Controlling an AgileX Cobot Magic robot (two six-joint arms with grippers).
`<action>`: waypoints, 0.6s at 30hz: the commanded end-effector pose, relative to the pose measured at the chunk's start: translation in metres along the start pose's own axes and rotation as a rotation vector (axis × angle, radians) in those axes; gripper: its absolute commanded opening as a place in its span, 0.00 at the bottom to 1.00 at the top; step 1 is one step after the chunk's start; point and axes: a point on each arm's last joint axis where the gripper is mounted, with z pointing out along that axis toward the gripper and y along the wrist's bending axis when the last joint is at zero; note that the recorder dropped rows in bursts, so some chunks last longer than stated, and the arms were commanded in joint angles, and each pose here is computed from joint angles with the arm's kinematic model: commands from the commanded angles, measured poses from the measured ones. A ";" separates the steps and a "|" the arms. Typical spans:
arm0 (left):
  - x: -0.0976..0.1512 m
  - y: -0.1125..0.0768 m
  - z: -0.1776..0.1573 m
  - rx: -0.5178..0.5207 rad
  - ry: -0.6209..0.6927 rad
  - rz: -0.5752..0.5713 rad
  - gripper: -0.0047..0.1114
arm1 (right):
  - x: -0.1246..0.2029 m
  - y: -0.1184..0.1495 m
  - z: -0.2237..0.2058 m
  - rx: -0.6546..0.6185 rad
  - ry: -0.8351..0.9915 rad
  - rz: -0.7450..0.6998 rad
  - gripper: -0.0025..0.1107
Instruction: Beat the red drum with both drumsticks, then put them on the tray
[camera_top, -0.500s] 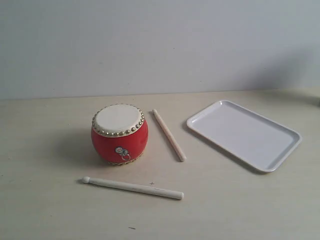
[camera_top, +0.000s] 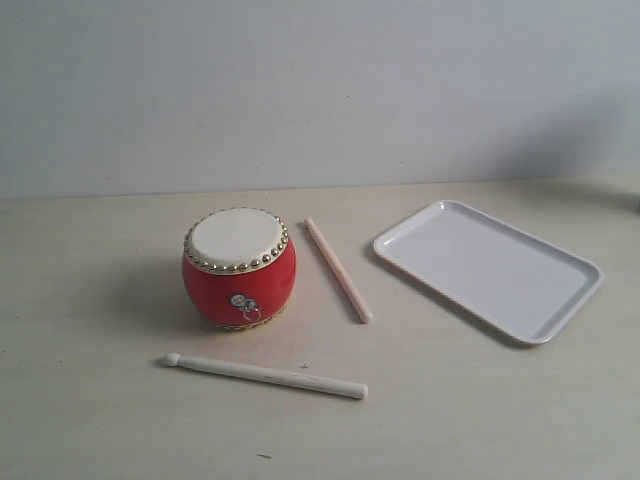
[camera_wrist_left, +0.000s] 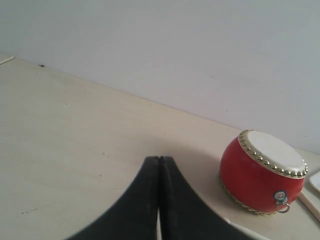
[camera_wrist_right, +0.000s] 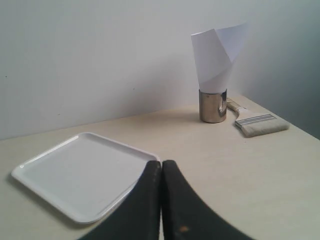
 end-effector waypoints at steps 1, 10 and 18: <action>0.000 0.000 0.000 0.001 -0.002 -0.002 0.04 | 0.000 -0.001 0.000 0.008 -0.011 -0.015 0.02; 0.000 -0.001 0.000 0.016 0.000 -0.111 0.04 | -0.013 -0.001 -0.001 0.011 -0.161 -0.049 0.02; 0.000 -0.002 0.000 0.028 -0.003 -0.171 0.04 | -0.027 0.000 -0.005 0.004 -0.317 -0.028 0.02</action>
